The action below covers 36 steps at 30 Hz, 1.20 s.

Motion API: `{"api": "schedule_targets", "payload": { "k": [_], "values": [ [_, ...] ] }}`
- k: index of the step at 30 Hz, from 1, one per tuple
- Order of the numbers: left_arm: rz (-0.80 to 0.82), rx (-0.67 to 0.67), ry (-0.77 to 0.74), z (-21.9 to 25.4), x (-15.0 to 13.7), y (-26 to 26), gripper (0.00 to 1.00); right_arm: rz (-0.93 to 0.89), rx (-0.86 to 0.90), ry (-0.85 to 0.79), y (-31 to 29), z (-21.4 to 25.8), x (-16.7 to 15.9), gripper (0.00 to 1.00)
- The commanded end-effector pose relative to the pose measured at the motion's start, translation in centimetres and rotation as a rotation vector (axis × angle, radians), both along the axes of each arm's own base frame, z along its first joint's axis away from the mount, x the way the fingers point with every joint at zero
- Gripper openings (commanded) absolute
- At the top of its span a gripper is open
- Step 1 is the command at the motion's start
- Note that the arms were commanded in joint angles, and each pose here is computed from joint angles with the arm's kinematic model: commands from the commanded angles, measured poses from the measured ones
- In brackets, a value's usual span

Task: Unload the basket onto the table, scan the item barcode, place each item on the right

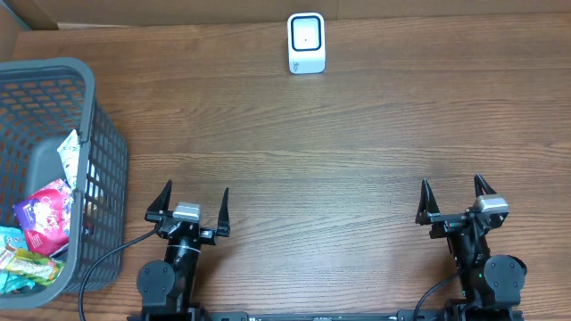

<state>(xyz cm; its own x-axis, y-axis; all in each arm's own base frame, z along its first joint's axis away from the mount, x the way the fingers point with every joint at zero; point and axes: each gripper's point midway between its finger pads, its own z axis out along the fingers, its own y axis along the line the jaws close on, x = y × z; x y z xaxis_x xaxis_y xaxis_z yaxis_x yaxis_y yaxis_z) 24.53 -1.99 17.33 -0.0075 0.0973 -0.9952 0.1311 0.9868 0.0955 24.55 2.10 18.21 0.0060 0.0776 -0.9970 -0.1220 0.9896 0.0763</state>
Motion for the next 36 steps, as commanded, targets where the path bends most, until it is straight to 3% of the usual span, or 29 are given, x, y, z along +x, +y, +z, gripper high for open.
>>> {"api": "schedule_targets", "payload": {
  "k": [1, 8, 18, 26, 36],
  "values": [
    [-0.079, -0.022, -0.064, 3.2, -0.8, -1.4, 1.0, 0.081, 0.004, -0.032, 1.4, 0.5, -0.2, 1.0],
    [-0.11, -0.018, -0.097, 8.2, -2.5, -2.0, 1.0, 0.155, -0.001, -0.067, 2.6, 2.3, -0.8, 1.0],
    [-0.246, -0.018, -0.063, 15.3, -3.1, -4.2, 1.0, 0.244, -0.054, -0.088, 4.1, 8.4, -3.2, 1.0],
    [-0.283, -0.022, 0.133, 20.0, -1.2, -4.7, 1.0, 0.252, -0.085, 0.015, 4.2, 13.6, -3.7, 1.0],
    [-0.291, -0.026, 0.451, 23.2, 1.5, -4.7, 1.0, 0.278, -0.052, 0.321, 4.4, 15.7, -1.0, 1.0]
  ]
}}
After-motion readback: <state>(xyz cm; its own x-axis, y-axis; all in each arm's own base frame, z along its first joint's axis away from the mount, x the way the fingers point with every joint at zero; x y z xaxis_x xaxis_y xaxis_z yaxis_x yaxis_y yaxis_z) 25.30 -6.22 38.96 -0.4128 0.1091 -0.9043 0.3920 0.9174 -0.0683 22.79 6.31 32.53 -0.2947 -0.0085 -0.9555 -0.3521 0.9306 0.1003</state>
